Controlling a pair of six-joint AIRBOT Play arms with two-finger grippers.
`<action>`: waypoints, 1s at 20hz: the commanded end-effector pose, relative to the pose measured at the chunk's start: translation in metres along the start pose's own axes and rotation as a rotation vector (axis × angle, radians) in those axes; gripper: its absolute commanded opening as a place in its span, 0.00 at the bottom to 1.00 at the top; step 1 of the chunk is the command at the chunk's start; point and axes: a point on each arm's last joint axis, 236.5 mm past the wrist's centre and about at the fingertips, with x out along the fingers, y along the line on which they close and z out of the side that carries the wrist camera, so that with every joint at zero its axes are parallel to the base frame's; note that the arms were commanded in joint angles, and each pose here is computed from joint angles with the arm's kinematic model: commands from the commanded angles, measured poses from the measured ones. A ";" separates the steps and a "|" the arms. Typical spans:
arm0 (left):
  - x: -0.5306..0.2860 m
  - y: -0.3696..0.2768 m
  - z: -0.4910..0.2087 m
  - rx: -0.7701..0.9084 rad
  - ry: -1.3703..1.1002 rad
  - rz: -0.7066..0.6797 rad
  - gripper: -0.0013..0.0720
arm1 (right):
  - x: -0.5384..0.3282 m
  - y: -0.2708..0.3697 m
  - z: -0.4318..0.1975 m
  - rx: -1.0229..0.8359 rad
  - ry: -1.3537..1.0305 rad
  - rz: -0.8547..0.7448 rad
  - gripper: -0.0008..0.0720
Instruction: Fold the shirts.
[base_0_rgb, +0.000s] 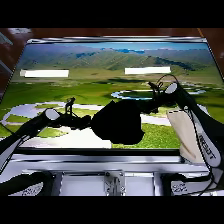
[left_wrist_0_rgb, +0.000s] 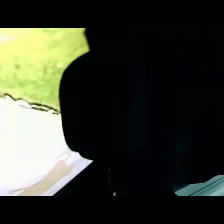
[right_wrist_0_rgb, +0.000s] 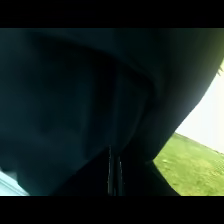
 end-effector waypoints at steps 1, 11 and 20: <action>-0.087 -0.012 0.042 0.199 -0.153 0.140 0.06 | -0.090 0.041 0.042 -0.249 -0.256 -0.049 0.09; -0.528 -0.211 0.030 0.530 -1.222 -0.048 0.06 | -0.466 0.242 -0.040 -0.647 -1.288 -0.091 0.09; -0.403 -0.091 0.038 0.372 -0.709 0.318 0.07 | -0.318 0.103 -0.111 -0.344 -0.479 -0.346 0.09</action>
